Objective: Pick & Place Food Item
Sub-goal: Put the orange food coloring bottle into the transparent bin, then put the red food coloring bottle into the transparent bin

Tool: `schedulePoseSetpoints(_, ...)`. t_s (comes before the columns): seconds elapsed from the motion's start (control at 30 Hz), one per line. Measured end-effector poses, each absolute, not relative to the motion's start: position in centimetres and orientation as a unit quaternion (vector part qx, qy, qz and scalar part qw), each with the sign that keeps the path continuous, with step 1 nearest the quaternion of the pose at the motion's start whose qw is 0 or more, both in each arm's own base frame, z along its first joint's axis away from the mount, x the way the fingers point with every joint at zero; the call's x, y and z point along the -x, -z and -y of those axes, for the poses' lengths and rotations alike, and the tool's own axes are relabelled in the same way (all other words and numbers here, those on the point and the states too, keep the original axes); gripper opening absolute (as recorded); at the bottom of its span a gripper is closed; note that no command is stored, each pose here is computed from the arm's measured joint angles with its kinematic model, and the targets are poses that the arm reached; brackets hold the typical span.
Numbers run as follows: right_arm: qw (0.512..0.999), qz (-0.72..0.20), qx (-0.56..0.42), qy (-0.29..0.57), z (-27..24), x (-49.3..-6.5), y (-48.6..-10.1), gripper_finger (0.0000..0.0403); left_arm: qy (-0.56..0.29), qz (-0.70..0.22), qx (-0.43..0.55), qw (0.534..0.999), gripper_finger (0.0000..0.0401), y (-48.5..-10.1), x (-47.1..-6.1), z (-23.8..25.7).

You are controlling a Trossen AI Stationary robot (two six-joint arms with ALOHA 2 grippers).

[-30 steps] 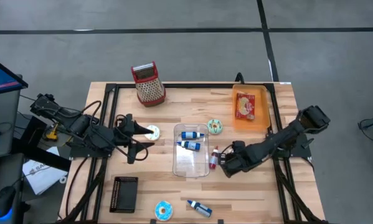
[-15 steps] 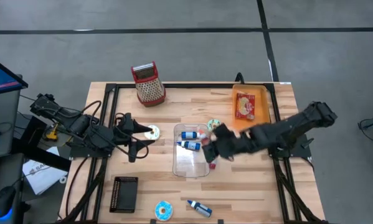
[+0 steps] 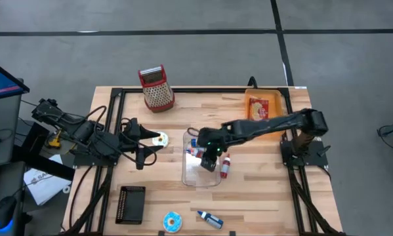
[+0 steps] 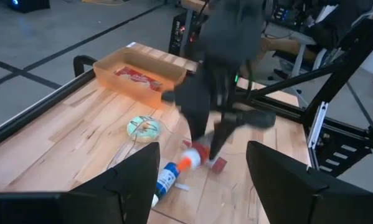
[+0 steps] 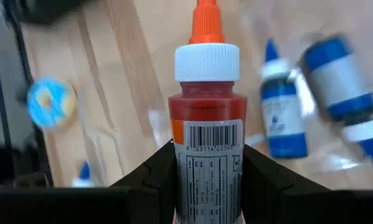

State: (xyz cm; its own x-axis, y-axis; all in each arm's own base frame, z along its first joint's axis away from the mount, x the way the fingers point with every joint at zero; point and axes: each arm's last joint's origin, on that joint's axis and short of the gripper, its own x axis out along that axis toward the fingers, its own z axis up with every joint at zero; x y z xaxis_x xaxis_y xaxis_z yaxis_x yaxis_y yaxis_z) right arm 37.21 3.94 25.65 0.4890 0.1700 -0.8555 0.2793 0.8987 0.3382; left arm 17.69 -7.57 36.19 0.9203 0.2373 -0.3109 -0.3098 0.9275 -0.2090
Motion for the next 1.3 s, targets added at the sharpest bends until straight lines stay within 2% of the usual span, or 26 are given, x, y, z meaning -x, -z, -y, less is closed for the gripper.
schedulePoseSetpoints(0.2, 0.815, -0.543, -0.202, 0.012, -4.2, -38.6, -22.2, 0.0126, -0.142, -0.139, 0.133, 0.971, 0.0237, -36.2, -17.7, 7.6)
schedulePoseSetpoints(0.37, 0.810, -0.554, -0.191, 0.010, -4.1, -39.0, -21.1, 0.0159, -0.145, -0.140, 0.130, 0.971, 0.0237, -36.1, -18.0, 7.7)
schedulePoseSetpoints(0.53, 0.816, -0.548, -0.184, 0.027, -3.7, -39.1, -21.1, 0.0203, -0.147, -0.145, 0.128, 0.970, 0.0237, -35.8, -18.3, 7.9)
schedulePoseSetpoints(0.7, 0.816, -0.534, -0.213, 0.062, -2.7, -38.6, -22.5, 0.0219, -0.147, -0.146, 0.128, 0.970, 0.0237, -35.8, -18.3, 7.9)
schedulePoseSetpoints(0.87, 0.802, -0.504, -0.288, 0.142, -2.4, -36.4, -26.0, 0.0214, -0.146, -0.146, 0.127, 0.970, 0.0237, -35.8, -18.3, 7.9)
schedulePoseSetpoints(1.03, 0.765, -0.465, -0.334, 0.295, -4.8, -31.7, -29.5, 0.0205, -0.145, -0.146, 0.121, 0.971, 0.0237, -35.8, -18.3, 7.9)
schedulePoseSetpoints(1.17, 0.724, -0.388, -0.391, 0.416, -6.9, -28.4, -31.1, 0.0204, -0.143, -0.146, 0.109, 0.973, 0.0237, -35.9, -18.3, 7.9)
schedulePoseSetpoints(1.3, 0.682, -0.306, -0.447, 0.491, -8.5, -27.1, -31.0, 0.0204, -0.138, -0.143, 0.091, 0.976, 0.0237, -36.0, -18.3, 7.9)
